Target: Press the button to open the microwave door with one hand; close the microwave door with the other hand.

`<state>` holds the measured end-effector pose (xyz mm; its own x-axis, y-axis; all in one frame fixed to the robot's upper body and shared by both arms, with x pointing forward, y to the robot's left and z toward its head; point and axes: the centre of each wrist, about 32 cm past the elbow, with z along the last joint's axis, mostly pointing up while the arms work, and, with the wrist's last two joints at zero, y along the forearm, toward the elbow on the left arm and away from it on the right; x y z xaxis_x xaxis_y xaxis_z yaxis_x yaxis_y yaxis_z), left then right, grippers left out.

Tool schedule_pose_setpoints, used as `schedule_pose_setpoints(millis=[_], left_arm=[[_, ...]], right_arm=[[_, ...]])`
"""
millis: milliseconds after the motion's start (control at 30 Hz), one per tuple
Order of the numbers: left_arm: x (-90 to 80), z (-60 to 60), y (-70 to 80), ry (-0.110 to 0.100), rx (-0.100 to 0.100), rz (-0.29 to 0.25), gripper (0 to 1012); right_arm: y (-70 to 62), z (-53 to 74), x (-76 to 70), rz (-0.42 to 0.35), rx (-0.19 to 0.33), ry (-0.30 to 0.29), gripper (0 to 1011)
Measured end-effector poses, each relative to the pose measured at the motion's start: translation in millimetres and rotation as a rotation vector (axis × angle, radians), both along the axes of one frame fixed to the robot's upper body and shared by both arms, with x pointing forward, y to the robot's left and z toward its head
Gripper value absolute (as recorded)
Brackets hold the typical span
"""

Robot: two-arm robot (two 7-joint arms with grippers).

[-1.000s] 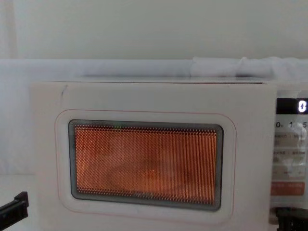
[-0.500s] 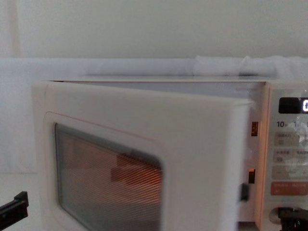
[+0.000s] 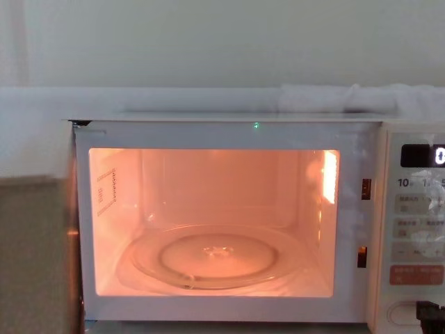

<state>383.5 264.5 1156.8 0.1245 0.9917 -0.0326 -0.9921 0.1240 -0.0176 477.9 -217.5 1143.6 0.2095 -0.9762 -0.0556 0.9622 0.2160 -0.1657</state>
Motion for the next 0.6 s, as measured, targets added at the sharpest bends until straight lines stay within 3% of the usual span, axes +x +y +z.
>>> schedule_pose_setpoints(millis=[400,600], left_arm=[[0.0,0.0,0.0,0.000,0.000,0.000,1001],[0.0,0.0,0.0,0.000,0.000,0.000,1001]], right_arm=[[-2.0,2.3,-6.9,0.007,-0.003,0.007,0],[-4.9,9.6,-17.1,0.003,0.000,-0.014,0]])
